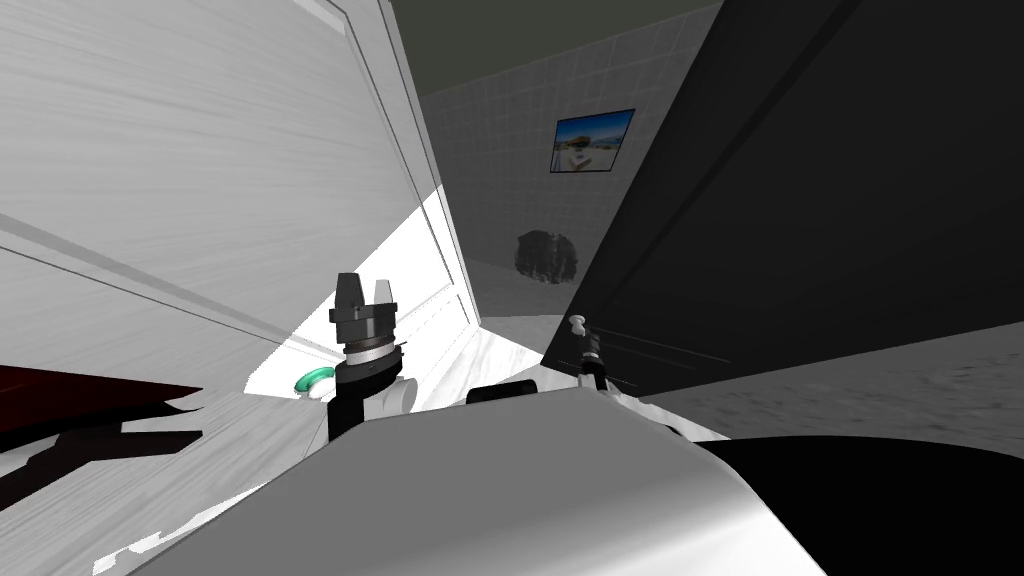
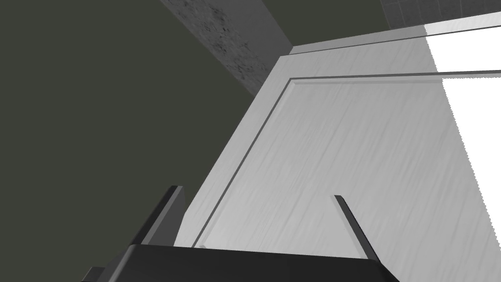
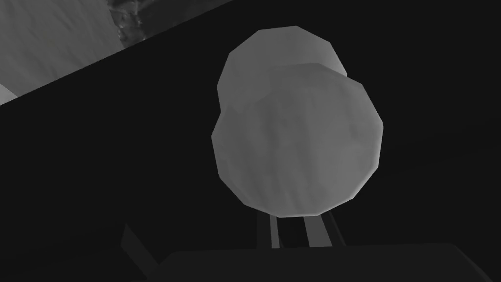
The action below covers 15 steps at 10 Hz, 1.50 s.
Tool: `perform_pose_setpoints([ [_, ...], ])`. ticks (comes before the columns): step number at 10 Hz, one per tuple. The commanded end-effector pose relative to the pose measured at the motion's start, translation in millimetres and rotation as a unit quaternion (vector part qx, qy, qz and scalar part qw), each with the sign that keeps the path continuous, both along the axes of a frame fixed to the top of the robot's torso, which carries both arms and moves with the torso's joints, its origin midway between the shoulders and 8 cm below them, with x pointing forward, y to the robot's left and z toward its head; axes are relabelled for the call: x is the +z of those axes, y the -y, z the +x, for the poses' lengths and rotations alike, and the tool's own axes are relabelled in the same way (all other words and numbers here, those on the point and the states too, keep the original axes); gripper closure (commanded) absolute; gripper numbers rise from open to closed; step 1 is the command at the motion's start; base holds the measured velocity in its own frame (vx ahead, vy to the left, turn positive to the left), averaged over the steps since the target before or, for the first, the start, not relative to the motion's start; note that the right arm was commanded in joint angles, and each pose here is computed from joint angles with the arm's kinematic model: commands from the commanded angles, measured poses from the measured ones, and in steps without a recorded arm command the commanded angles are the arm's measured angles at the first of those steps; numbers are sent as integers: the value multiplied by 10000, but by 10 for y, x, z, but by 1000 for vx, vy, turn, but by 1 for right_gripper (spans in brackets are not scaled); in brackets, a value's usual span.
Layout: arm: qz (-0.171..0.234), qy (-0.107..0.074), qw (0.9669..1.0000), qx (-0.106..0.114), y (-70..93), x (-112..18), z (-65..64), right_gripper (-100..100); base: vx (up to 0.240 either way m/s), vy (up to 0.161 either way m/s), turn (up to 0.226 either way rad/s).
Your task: Pull the door open
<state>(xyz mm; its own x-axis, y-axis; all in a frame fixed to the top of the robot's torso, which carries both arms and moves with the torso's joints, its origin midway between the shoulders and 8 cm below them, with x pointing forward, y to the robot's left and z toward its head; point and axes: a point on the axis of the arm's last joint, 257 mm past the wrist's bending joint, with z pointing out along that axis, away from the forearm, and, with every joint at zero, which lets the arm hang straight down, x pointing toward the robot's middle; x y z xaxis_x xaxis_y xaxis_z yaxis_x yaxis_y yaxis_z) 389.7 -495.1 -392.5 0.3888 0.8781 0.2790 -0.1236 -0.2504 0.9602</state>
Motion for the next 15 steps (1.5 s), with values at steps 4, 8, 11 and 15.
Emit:
perform_pose_setpoints([
  [4, 553, 228, 9982, -67, -39, -24, 14, -100, -41, -11, 30],
  [8, 1211, 565, 9909, -127, -127, -19, 96, -100, -82, 9, 37],
  [11, 1631, 781, 9834, -163, -185, -16, 148, -100, -74, 1, 29],
  [15, 2327, 1140, 9656, -216, -286, -11, 235, -100, -76, -6, 29],
])
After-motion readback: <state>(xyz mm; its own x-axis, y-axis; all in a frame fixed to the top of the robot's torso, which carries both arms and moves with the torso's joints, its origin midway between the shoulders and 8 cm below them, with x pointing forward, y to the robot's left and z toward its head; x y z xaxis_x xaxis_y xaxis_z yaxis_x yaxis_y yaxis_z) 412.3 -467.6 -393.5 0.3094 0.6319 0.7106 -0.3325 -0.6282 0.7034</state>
